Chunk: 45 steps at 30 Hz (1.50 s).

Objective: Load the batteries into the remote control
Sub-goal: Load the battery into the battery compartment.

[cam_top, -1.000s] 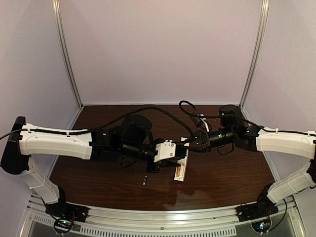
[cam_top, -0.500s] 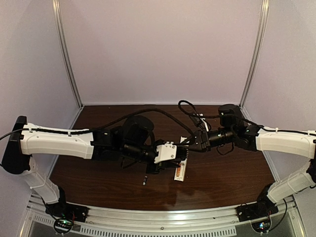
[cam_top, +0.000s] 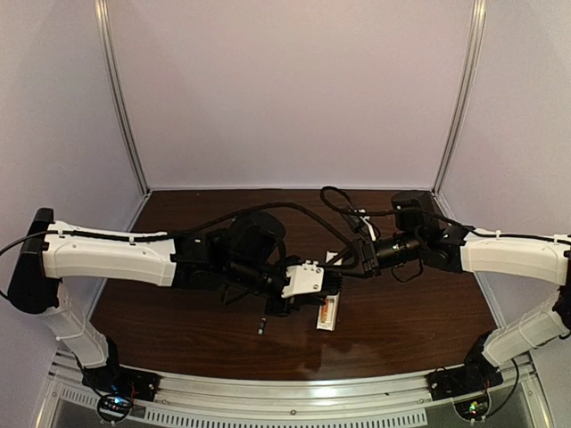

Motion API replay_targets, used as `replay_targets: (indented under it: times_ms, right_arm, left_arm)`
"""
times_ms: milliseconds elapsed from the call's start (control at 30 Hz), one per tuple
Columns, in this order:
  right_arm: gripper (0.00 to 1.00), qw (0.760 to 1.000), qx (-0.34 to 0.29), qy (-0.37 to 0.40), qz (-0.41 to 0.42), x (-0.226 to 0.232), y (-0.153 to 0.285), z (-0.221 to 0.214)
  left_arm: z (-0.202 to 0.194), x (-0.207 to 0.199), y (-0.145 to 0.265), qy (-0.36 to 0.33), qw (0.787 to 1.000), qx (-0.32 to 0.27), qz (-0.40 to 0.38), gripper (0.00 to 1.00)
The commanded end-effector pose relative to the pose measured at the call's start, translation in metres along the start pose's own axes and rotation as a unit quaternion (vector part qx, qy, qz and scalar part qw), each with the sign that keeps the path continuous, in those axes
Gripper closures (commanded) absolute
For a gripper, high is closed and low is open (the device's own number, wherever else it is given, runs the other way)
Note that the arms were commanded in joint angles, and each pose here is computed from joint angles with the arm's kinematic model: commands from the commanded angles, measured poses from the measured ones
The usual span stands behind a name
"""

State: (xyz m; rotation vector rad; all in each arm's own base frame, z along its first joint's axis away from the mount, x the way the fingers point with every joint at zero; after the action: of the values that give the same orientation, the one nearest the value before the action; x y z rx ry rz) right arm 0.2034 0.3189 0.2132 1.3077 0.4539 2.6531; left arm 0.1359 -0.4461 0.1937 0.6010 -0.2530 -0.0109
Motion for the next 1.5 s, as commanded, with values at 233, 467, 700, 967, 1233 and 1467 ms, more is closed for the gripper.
replay_targets:
  times_ms: [233, 467, 700, 967, 1233, 1467]
  right_arm:
    - [1.0, 0.999, -0.012, 0.028, 0.025, 0.021, 0.001, 0.018]
    - [1.0, 0.999, -0.011, 0.025, 0.025, 0.02, 0.0, 0.018]
    - [1.0, 0.999, -0.014, 0.02, 0.03, 0.021, 0.0, 0.019]
    - [1.0, 0.999, -0.017, 0.013, 0.038, 0.023, -0.001, 0.02]
    - [1.0, 0.999, -0.016, 0.002, 0.039, 0.021, -0.002, 0.019]
    - [1.0, 0.999, -0.016, -0.001, 0.033, 0.019, -0.002, 0.018]
  left_arm:
    - [-0.029, -0.002, -0.015, -0.01, 0.996, 0.084, -0.006, 0.91]
    - [-0.039, -0.006, -0.025, -0.015, 0.993, 0.121, -0.005, 0.91]
    - [-0.045, -0.007, -0.033, -0.024, 0.988, 0.155, 0.008, 0.91]
    - [-0.069, -0.009, -0.048, -0.044, 0.971, 0.233, 0.032, 0.91]
    - [-0.08, 0.0, -0.044, -0.08, 0.953, 0.282, 0.081, 0.87]
    - [-0.075, 0.003, -0.04, -0.097, 0.946, 0.291, 0.105, 0.83]
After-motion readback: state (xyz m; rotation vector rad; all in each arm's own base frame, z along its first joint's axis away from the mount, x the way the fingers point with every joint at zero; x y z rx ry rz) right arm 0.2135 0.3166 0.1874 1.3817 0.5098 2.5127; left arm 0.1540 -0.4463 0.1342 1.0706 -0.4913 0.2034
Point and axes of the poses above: each gripper's point midway between its finger pads, its own y axis back along the fingers, its own x axis along the line the jaws close on, z = x × y, the point moved 1 cm from there along y, back along the fingers, and after that the axes turned 9 degrees about y, right-handed, at the moved point
